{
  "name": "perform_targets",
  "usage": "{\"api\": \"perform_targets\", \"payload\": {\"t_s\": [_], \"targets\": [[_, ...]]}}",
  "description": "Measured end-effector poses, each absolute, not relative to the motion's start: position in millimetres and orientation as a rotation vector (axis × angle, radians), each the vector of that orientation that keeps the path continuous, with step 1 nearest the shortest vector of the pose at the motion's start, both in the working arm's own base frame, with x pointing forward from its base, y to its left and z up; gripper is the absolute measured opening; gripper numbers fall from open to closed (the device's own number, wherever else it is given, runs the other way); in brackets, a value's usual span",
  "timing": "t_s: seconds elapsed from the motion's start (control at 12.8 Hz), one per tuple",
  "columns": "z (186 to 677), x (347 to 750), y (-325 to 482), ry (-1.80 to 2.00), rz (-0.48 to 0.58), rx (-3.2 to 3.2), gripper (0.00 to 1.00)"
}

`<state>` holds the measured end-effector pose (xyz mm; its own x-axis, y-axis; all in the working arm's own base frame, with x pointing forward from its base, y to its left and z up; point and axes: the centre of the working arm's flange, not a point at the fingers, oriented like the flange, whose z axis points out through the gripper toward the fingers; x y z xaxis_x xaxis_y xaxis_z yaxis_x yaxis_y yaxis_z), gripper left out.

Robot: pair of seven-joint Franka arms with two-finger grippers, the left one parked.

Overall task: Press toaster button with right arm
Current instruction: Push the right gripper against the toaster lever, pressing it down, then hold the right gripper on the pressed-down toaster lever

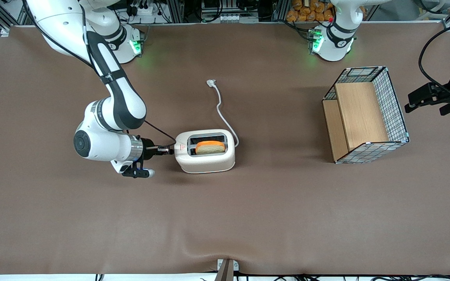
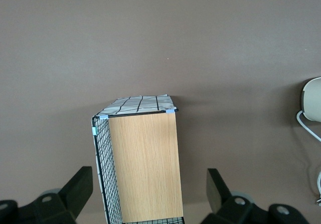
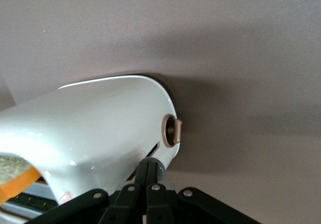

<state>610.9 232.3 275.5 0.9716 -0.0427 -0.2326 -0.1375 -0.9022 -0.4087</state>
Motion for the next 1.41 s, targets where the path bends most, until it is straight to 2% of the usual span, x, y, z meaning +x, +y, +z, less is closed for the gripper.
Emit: {"api": "perform_targets", "payload": {"t_s": [1.41], "targets": [[248, 605, 233, 0.105, 0.233, -2.704, 0.01]]}}
